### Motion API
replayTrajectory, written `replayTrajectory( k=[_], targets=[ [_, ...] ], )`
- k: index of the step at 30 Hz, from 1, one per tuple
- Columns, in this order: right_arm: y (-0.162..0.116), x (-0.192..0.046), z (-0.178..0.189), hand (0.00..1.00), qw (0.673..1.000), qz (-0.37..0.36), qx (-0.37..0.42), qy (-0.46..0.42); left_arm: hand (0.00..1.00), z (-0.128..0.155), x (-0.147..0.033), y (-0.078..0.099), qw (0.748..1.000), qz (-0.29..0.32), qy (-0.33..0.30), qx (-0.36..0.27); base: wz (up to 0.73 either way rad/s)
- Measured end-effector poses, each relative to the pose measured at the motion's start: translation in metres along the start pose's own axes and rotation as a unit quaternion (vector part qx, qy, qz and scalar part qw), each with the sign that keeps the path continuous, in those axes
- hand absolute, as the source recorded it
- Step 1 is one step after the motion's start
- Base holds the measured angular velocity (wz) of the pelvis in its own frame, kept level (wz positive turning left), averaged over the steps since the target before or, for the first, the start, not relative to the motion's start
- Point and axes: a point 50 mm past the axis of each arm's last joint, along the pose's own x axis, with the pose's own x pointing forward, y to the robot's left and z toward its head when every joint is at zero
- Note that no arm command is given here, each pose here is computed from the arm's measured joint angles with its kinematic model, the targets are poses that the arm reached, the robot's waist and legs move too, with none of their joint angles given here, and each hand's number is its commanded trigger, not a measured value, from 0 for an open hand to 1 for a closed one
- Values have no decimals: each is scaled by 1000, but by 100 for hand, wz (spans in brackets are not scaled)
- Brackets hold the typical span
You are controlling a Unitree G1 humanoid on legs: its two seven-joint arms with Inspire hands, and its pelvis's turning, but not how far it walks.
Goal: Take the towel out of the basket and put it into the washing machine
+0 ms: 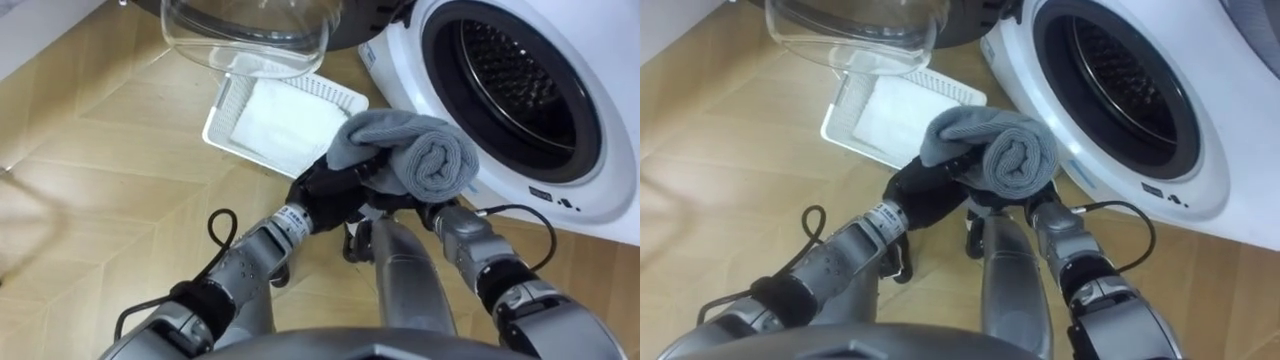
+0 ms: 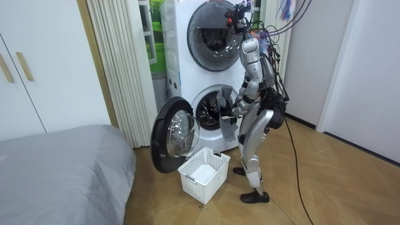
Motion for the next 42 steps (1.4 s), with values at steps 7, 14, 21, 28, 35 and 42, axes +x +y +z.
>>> replayTrajectory(
  k=[7,14,21,28,35,42],
  targets=[
    [3,1,0,100,1000,-2,11,3,0,1,3,-8,999,-18,-18,-36,0],
    [-4,-4,-22,100,999,-16,15,40,0,6,-9,9,1000,16,-2,-9,-4],
    [-22,-7,-25,100,997,-59,48,34,0,29,-53,57,982,177,-16,59,0],
    [-40,-9,-27,100,992,-86,77,41,0,40,-77,79,937,318,-11,145,6],
    [-41,-10,-37,100,985,-74,141,64,0,40,-80,82,912,368,-3,184,2],
    [-43,-10,-42,100,962,-53,259,75,0,38,-80,83,899,378,16,219,2]
  ],
)
